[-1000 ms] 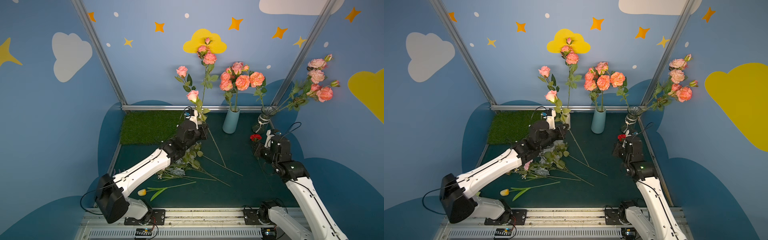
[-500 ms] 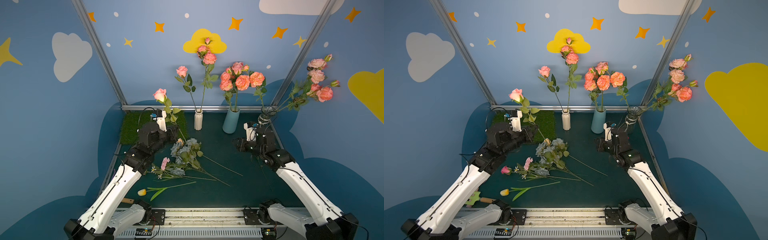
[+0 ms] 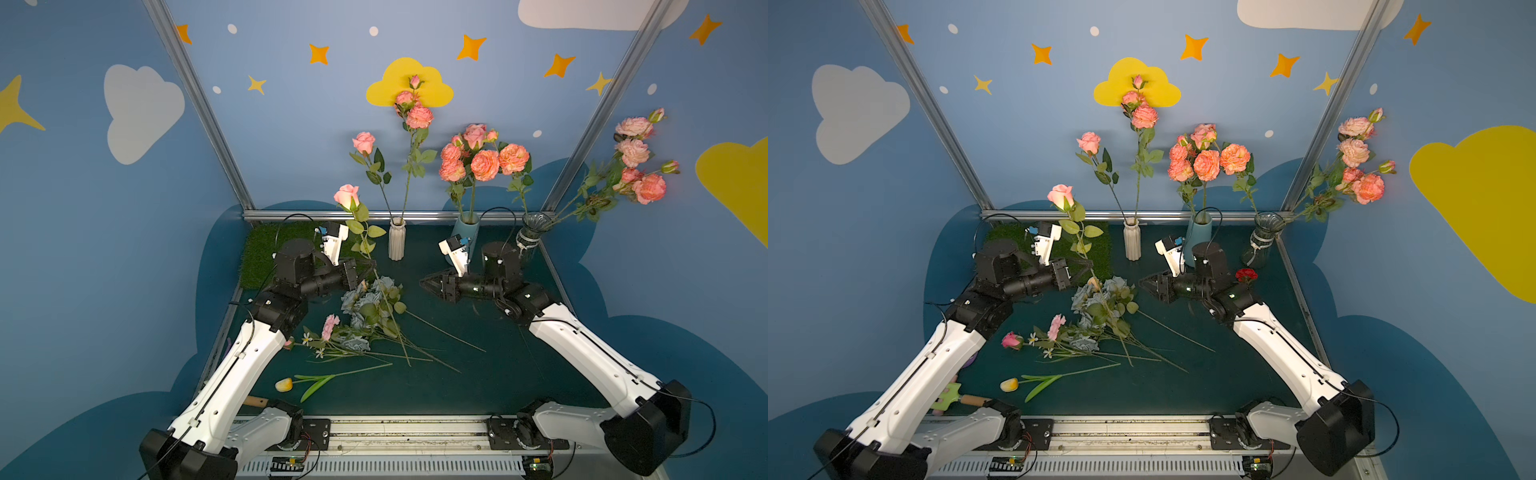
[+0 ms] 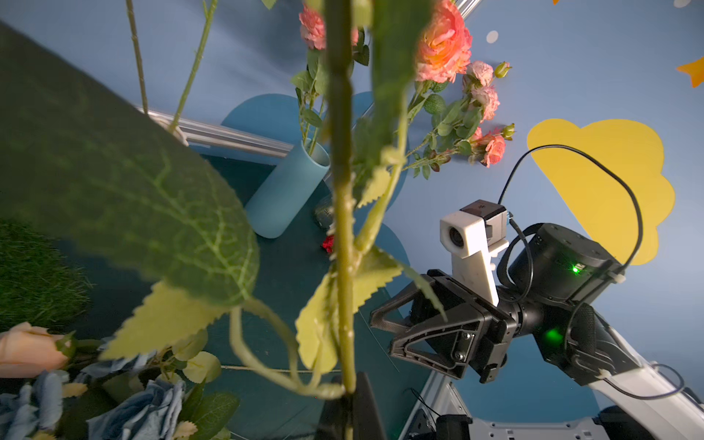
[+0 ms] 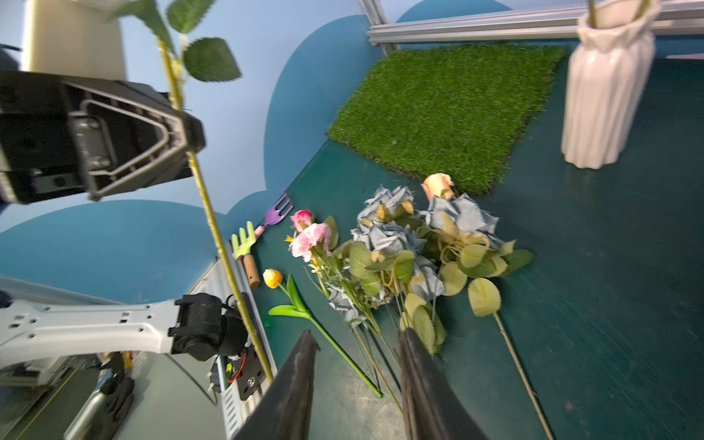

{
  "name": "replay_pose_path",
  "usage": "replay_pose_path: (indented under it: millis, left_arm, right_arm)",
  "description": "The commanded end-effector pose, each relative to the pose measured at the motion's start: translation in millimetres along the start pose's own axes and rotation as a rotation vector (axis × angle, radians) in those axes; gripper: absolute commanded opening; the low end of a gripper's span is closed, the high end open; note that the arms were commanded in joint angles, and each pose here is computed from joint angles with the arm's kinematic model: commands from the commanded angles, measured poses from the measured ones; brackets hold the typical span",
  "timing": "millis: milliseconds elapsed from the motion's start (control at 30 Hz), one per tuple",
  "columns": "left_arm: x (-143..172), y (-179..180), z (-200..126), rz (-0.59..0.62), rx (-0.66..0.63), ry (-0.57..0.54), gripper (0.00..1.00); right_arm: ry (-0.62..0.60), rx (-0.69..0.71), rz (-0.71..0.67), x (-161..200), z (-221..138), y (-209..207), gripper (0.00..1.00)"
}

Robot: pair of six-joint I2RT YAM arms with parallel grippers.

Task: Place the pink flowers into the vase
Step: Pick up the flower at the center of the board.

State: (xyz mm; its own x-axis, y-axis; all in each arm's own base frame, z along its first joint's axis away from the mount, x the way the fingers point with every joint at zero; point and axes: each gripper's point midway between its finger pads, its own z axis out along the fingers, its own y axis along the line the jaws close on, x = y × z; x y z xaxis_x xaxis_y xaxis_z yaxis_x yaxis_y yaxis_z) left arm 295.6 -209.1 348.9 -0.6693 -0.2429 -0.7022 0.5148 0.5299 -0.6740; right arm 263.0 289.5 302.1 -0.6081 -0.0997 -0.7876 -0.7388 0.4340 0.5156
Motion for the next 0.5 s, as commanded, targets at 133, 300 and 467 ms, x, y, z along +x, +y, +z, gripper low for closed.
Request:
replay_pose_path:
  millis: [133,300,467]
  left_arm:
    - [6.6,-20.1,7.1,-0.013,0.149,0.072,0.02]
    - [13.1,-25.2,17.2,-0.035,0.203,0.126,0.02]
    - [19.9,-32.0,22.3,-0.028,0.224,0.162,0.02]
  right_arm:
    - [-0.042,-0.284,-0.083,-18.9,-10.0,58.6,0.38]
    - [-0.016,-0.376,-0.077,-13.7,-7.4,75.1,0.37]
    - [0.01,-0.438,-0.083,-6.8,-2.7,89.1,0.36]
